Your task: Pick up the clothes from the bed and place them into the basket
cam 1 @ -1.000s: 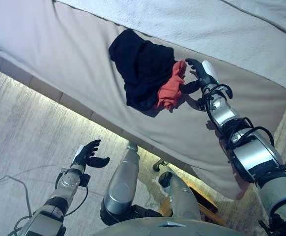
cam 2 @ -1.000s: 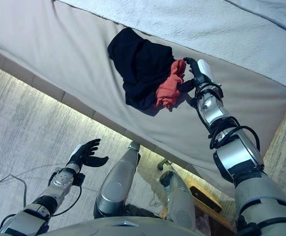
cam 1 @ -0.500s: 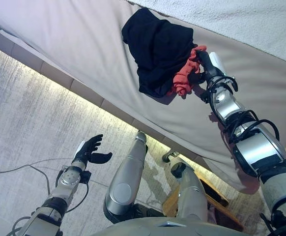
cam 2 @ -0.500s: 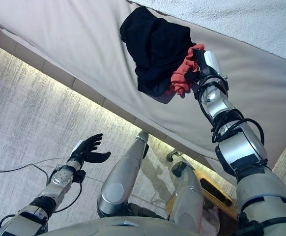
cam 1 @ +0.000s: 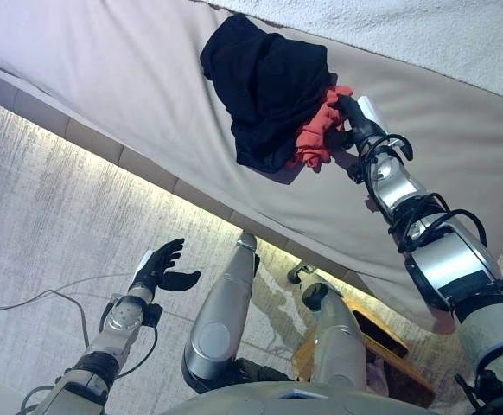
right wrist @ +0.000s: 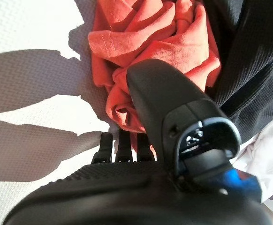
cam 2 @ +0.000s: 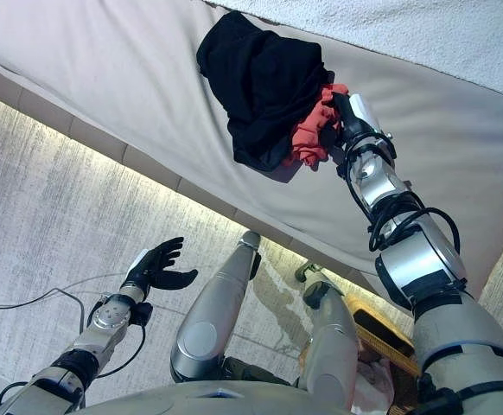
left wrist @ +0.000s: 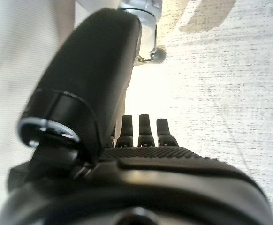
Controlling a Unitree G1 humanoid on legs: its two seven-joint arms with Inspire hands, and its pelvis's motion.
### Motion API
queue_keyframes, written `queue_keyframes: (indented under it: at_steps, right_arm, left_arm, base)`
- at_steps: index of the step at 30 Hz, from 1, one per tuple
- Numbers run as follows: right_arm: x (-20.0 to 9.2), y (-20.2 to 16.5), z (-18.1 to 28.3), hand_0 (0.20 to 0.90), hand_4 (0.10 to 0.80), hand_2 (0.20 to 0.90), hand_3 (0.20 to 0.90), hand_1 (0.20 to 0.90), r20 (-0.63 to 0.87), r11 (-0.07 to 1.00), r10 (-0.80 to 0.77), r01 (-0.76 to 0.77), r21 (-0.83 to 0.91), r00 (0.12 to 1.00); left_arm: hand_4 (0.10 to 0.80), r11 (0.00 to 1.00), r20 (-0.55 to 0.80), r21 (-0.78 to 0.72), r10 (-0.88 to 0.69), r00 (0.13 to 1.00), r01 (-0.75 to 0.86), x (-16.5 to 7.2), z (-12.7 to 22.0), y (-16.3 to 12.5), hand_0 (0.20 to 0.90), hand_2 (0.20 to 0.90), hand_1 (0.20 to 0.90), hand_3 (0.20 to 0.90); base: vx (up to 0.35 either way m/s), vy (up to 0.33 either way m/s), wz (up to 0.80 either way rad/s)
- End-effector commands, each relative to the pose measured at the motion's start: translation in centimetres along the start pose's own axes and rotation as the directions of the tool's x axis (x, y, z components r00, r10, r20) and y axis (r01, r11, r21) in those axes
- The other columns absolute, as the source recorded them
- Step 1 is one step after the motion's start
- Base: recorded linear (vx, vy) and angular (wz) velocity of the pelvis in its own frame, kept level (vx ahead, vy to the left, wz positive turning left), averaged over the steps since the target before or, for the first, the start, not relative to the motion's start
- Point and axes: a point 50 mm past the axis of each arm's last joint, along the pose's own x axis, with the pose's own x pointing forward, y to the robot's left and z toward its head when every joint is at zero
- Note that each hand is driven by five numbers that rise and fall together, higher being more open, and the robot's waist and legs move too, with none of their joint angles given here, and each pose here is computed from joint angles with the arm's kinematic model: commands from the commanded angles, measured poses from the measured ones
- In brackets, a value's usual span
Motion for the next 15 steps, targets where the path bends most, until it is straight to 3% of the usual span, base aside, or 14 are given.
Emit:
queue_keyframes:
  at_steps: [1, 15]
  right_arm:
    - [0.2, 0.4, 2.4, 0.3, 0.1, 0.3, 0.2, 0.3, 0.125, 1.0, 0.011, -0.009, -0.019, 0.992]
    - [-0.3, -1.8, -0.5, 0.3, 0.1, 0.3, 0.2, 0.3, 0.017, 0.984, -0.129, 0.126, 0.129, 0.991]
  left_arm:
    - [0.8, 0.999, 0.0, 0.041, -0.02, 1.0, 0.02, -0.9, -0.9, -0.3, 0.9, 0.9, 0.9, 0.9]
    - [0.8, 0.997, -0.034, 0.075, 0.009, 0.999, -0.007, -1.3, -1.9, 0.1, 0.9, 0.9, 0.9, 0.9]
  base:
    - [0.006, -0.039, 0.03]
    - [0.015, -0.045, 0.01]
